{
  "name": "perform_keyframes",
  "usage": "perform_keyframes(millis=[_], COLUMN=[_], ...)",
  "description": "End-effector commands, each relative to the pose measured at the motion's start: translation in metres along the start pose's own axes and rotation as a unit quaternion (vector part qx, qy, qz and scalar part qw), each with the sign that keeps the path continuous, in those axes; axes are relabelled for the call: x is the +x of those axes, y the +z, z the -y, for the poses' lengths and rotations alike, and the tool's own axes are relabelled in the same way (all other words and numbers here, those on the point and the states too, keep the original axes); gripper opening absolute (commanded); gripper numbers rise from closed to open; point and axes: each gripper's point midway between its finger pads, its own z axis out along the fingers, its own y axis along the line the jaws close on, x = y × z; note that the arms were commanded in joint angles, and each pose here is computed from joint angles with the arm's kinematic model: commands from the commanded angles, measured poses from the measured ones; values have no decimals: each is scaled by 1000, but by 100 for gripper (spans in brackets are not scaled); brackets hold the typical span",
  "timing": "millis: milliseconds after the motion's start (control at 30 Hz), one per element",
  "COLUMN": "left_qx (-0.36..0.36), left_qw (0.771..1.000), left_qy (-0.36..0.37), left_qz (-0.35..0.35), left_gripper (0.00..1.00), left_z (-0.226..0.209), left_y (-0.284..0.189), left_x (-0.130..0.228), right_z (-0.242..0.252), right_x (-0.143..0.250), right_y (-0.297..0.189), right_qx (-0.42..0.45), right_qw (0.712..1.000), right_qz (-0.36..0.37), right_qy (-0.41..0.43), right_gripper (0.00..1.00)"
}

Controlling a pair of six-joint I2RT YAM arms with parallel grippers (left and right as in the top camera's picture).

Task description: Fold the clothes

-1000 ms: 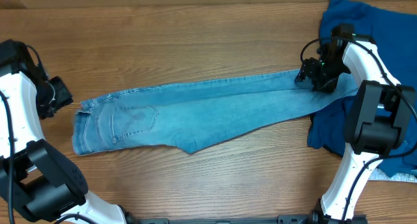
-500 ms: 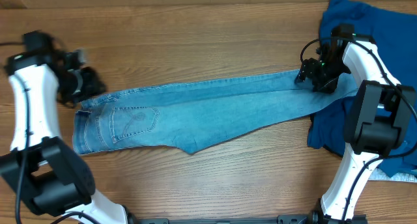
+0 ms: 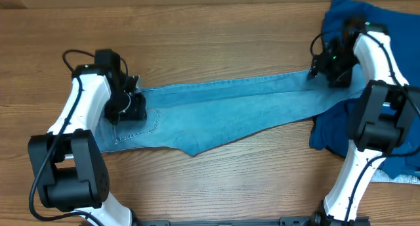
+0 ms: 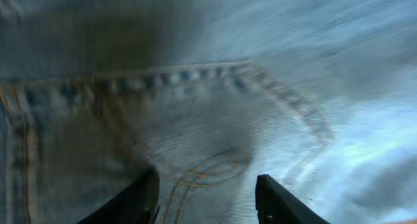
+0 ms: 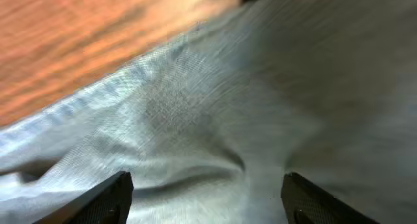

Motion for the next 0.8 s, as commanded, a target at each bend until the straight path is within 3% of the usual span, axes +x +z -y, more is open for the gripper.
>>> perform_keyframes(millis=[0, 100, 300, 500, 767], left_qx=[-72, -143, -182, -82, -35], left_qw=[996, 984, 958, 976, 984], left_qy=[-57, -97, -144, -134, -131], left_qz=[6, 47, 166, 150, 117], left_gripper=[56, 57, 60, 57, 57], left_z=[-27, -54, -96, -89, -70], left_y=[7, 8, -2, 2, 9], left_x=[9, -6, -59, -53, -40], right_z=[-1, 0, 28, 57, 103], right_x=[-19, -20, -19, -41, -41], right_y=[-27, -38, -42, -52, -68], right_qx=[8, 15, 43, 43, 11], right_qw=[999, 999, 997, 993, 990], right_qz=[37, 42, 40, 86, 98], right_qy=[-8, 0, 55, 67, 102], right_gripper=[78, 78, 87, 90, 91])
